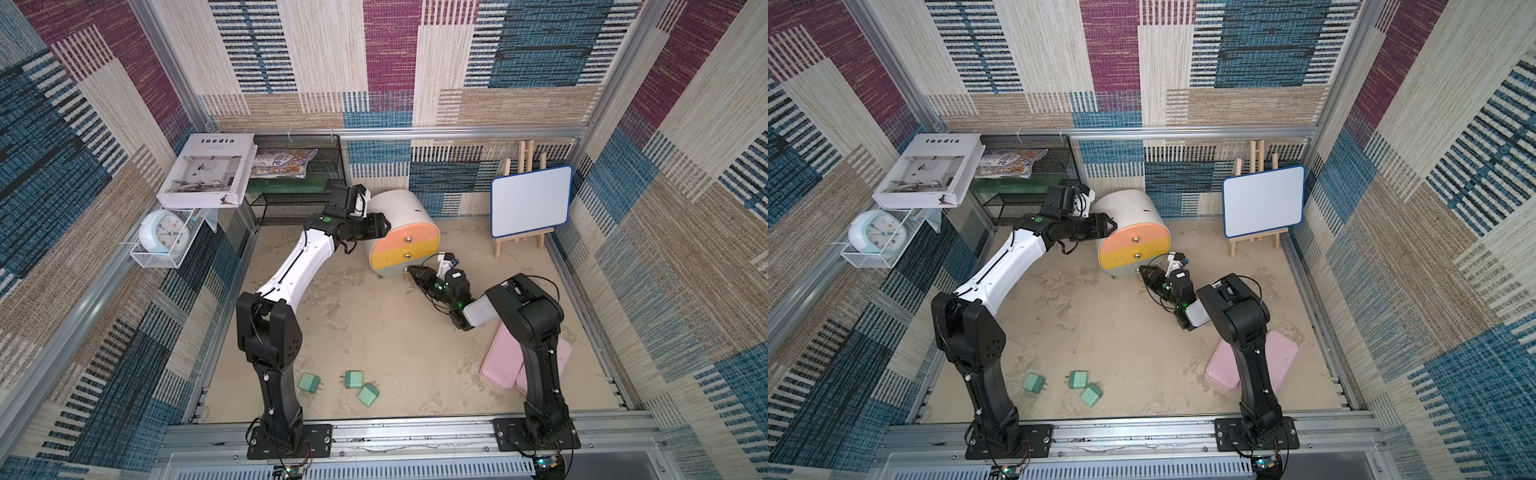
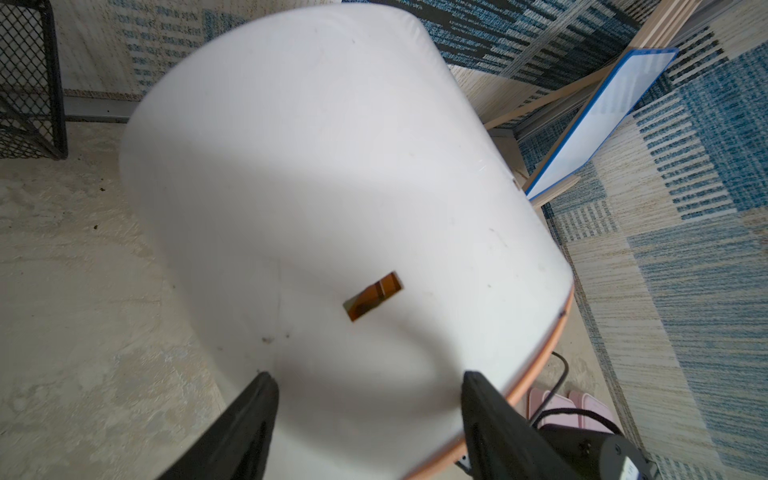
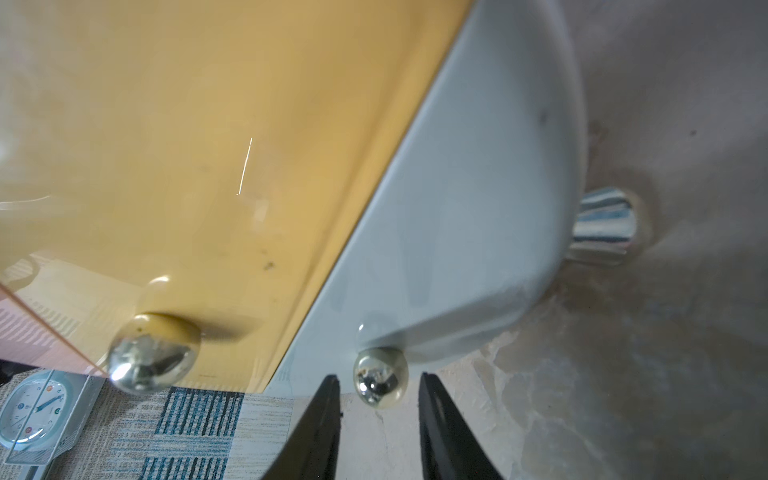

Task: Place the plugs into the drawer by color
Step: Open the drawer in the storage box.

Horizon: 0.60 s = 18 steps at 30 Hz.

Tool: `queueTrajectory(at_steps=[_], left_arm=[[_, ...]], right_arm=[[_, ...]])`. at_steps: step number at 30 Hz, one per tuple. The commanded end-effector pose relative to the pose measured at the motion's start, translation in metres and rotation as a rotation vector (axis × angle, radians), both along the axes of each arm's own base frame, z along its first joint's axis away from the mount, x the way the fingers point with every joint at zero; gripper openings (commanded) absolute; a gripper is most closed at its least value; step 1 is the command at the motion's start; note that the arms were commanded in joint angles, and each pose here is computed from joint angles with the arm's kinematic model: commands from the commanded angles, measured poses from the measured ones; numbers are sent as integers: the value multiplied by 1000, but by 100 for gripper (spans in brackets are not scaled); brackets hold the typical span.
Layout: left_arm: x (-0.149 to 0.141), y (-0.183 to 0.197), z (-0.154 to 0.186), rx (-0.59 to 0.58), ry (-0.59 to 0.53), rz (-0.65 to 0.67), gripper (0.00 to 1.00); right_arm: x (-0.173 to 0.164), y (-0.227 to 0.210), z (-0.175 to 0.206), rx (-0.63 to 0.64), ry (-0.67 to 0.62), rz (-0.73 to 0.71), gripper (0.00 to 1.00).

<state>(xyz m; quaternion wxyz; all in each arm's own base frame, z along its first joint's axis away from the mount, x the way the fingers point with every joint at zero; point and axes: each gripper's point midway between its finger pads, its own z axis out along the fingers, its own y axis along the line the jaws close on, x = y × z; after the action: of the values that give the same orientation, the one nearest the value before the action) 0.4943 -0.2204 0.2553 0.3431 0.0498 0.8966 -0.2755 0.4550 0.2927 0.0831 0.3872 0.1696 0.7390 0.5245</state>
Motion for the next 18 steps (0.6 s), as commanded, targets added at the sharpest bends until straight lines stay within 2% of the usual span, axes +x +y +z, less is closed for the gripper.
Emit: queueTrajectory(at_steps=[1, 12, 18], left_arm=[[-11, 3, -16, 37, 65, -10, 73], [-10, 5, -17, 43, 64, -3, 73], [-10, 5, -18, 46, 65, -3, 73]], right_arm=[[2, 5, 5, 27, -19, 12, 38], [6, 15, 4, 50, -25, 37, 39], [10, 16, 6, 57, -30, 37, 37]])
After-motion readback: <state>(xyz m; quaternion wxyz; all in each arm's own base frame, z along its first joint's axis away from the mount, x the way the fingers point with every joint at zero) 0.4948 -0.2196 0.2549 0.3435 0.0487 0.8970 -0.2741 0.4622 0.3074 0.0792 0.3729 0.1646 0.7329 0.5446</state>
